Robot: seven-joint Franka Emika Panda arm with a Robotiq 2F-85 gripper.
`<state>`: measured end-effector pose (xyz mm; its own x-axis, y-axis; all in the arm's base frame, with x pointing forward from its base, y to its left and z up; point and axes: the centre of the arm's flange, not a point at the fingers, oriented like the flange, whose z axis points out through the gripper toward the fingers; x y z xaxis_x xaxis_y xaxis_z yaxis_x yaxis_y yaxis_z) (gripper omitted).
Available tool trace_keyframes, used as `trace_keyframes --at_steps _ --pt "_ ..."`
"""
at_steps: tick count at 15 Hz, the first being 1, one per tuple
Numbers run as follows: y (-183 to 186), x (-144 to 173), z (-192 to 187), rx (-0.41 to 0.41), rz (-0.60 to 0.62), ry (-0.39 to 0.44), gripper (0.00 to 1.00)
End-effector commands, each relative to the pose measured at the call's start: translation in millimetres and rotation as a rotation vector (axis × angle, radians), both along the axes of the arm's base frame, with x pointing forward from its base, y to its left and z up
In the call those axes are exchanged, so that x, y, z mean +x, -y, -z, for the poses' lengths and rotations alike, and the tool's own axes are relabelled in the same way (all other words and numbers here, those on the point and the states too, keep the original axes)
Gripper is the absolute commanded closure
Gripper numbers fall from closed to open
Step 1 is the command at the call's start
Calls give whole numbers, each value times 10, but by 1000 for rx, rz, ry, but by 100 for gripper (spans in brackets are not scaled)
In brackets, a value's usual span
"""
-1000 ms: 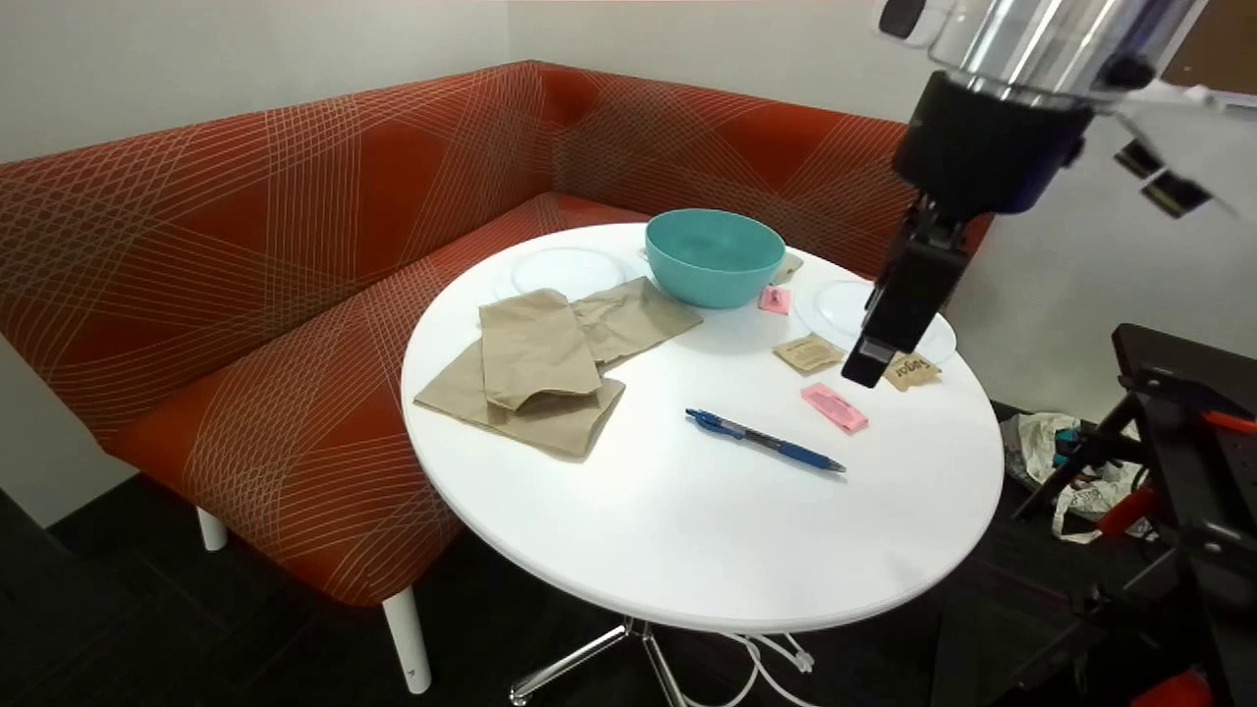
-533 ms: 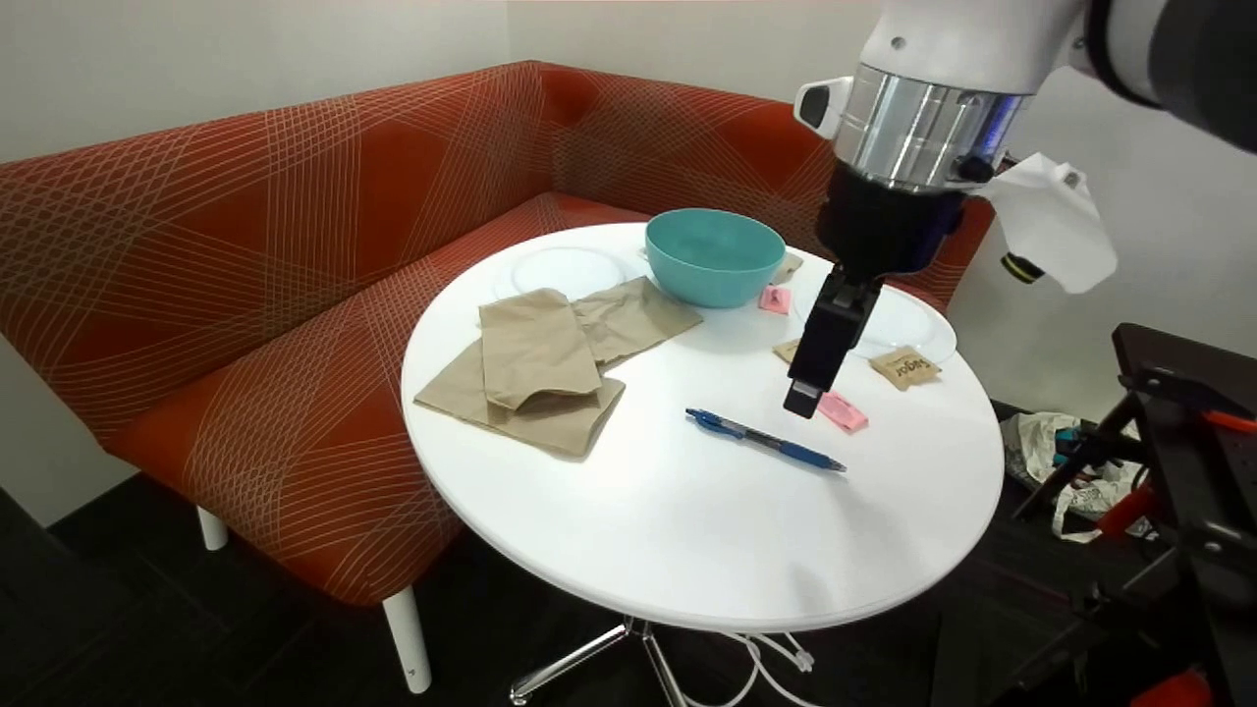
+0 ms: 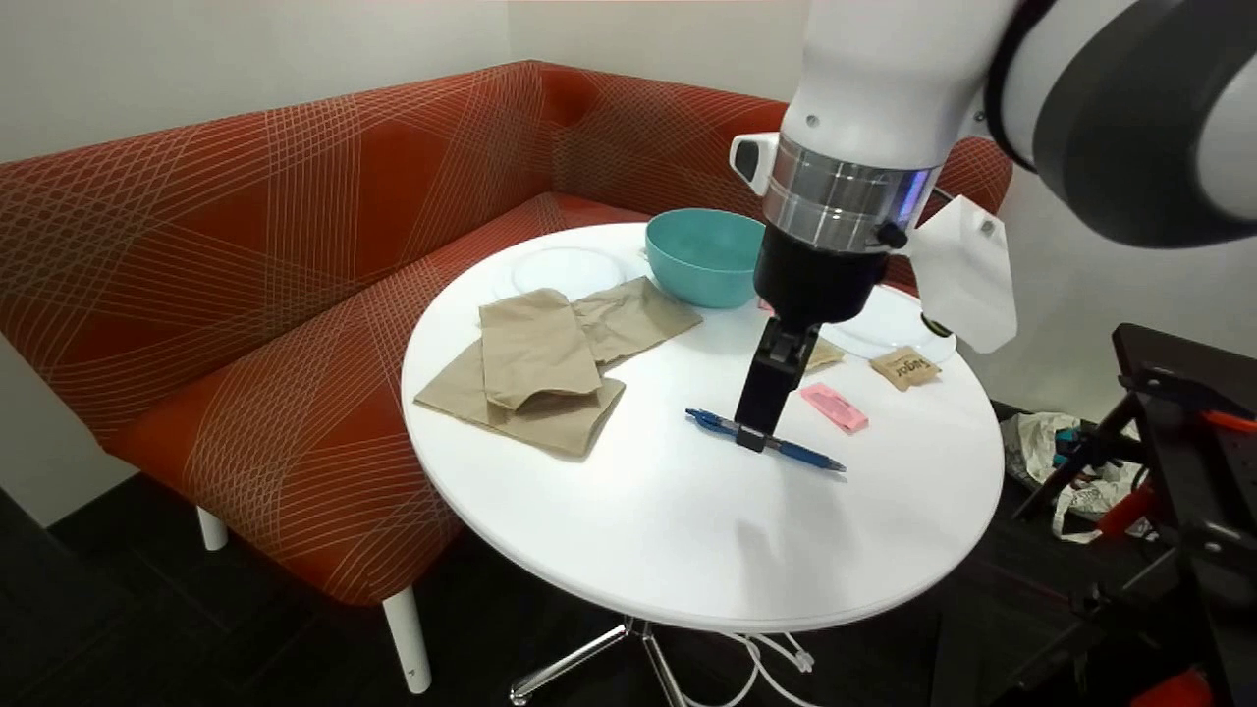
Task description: Put the pen in the bowl
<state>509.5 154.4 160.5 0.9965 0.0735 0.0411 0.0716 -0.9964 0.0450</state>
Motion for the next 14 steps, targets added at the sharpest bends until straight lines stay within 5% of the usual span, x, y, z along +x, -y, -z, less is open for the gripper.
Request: trace_keyframes --at_steps 1,9,10,14 --pt "-87 224 142 -31 4 -8 0" --pt "-68 414 326 -60 5 -16 0" --pt "-65 422 339 -60 6 -14 25" --pt "-70 438 354 -62 9 -8 51"
